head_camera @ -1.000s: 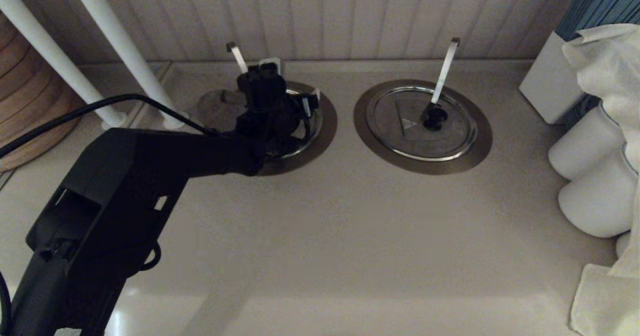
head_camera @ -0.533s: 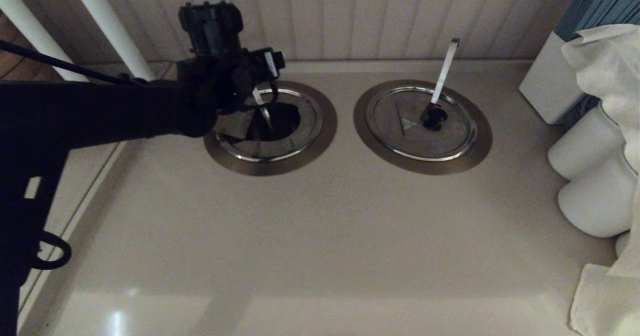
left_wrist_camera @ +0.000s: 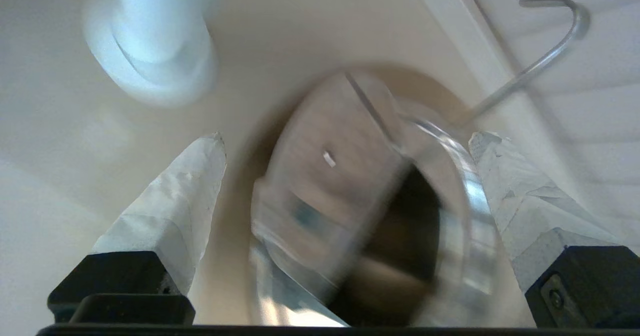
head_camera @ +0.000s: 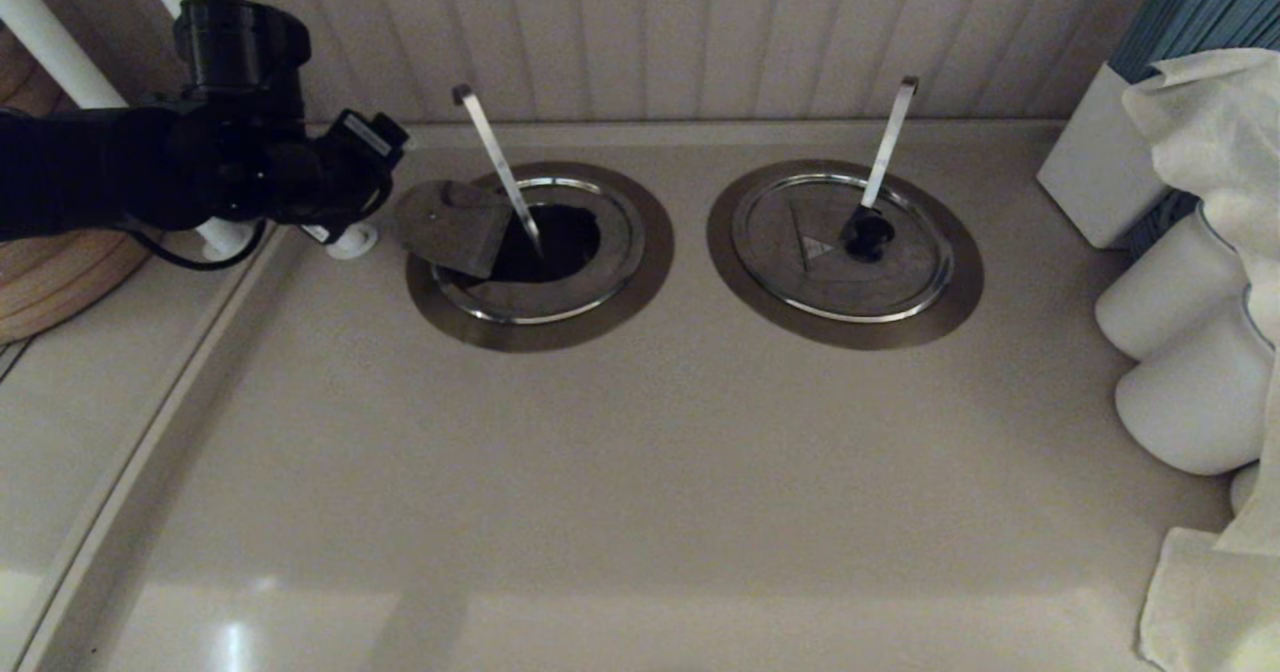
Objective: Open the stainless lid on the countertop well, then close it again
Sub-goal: Close the lid
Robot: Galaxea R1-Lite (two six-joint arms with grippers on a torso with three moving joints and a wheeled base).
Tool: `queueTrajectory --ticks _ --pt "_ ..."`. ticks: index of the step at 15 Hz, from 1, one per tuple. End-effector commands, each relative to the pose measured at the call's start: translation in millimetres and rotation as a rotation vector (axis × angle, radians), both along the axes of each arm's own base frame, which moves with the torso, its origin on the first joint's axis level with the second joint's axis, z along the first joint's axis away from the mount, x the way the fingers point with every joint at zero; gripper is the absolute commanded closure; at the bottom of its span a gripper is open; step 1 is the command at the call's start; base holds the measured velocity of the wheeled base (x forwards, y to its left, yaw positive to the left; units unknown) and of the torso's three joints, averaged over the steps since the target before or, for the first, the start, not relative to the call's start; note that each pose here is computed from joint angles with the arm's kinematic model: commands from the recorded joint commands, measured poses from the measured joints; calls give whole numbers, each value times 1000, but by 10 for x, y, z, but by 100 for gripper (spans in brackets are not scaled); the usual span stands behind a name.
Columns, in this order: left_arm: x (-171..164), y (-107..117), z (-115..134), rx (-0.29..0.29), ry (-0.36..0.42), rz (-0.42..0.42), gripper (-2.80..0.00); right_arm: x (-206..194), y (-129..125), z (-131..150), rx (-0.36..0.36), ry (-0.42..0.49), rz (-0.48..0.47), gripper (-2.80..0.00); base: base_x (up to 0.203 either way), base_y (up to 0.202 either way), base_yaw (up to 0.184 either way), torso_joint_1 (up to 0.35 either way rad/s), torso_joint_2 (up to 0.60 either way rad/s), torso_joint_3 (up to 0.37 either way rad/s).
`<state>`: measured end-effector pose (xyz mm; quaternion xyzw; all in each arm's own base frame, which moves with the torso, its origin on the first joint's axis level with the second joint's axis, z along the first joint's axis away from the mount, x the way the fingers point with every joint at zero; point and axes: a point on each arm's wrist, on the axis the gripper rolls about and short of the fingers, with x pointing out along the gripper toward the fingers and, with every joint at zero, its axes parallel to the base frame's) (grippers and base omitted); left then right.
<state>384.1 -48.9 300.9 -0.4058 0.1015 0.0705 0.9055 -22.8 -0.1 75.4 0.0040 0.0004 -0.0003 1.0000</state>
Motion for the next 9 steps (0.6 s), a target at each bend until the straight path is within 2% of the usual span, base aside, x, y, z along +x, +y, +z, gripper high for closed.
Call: queueTrajectory --ticks 1,7,9 --pt "35 108 -62 -80 20 -11 -280 0 0 0 1 -1 1 0 0 0 0 0 0 0" --pt "216 78 -312 -77 80 -9 -280 0 0 0 1 -1 1 0 0 0 0 0 0 0" --pt "266 62 -328 -76 51 -16 -280 0 0 0 0 -1 1 0 0 0 0 0 0 0"
